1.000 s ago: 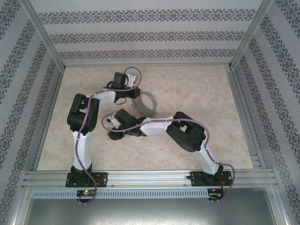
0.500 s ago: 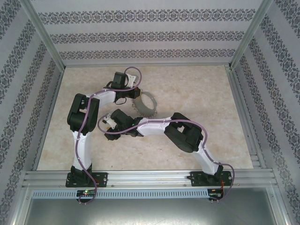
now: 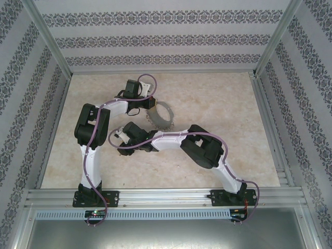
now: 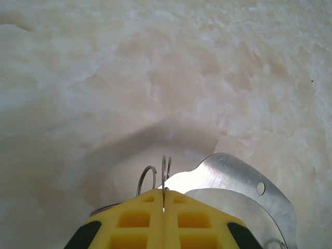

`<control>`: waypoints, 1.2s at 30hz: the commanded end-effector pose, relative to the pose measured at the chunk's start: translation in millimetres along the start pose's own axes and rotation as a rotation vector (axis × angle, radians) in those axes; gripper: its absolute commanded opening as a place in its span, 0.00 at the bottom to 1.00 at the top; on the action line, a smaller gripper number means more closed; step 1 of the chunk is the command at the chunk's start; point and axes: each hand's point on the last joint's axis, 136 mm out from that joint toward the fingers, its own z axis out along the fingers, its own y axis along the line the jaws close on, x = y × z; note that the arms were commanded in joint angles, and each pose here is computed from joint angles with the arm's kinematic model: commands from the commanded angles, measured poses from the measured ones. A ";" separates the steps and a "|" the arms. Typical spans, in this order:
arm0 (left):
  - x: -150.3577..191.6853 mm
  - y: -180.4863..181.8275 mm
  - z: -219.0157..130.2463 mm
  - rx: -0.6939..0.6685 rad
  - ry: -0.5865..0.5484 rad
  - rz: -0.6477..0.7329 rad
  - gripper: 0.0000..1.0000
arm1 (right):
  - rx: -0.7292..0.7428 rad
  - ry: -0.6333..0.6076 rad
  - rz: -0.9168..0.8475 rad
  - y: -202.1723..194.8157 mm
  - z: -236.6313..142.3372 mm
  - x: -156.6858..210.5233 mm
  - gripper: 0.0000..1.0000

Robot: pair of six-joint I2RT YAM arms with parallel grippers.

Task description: Put the keys on the keyring

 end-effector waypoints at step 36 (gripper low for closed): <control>34.5 -90.4 -6.9 0.139 0.115 0.191 0.00 | 0.429 -0.349 0.491 -161.2 -303.2 80.3 0.00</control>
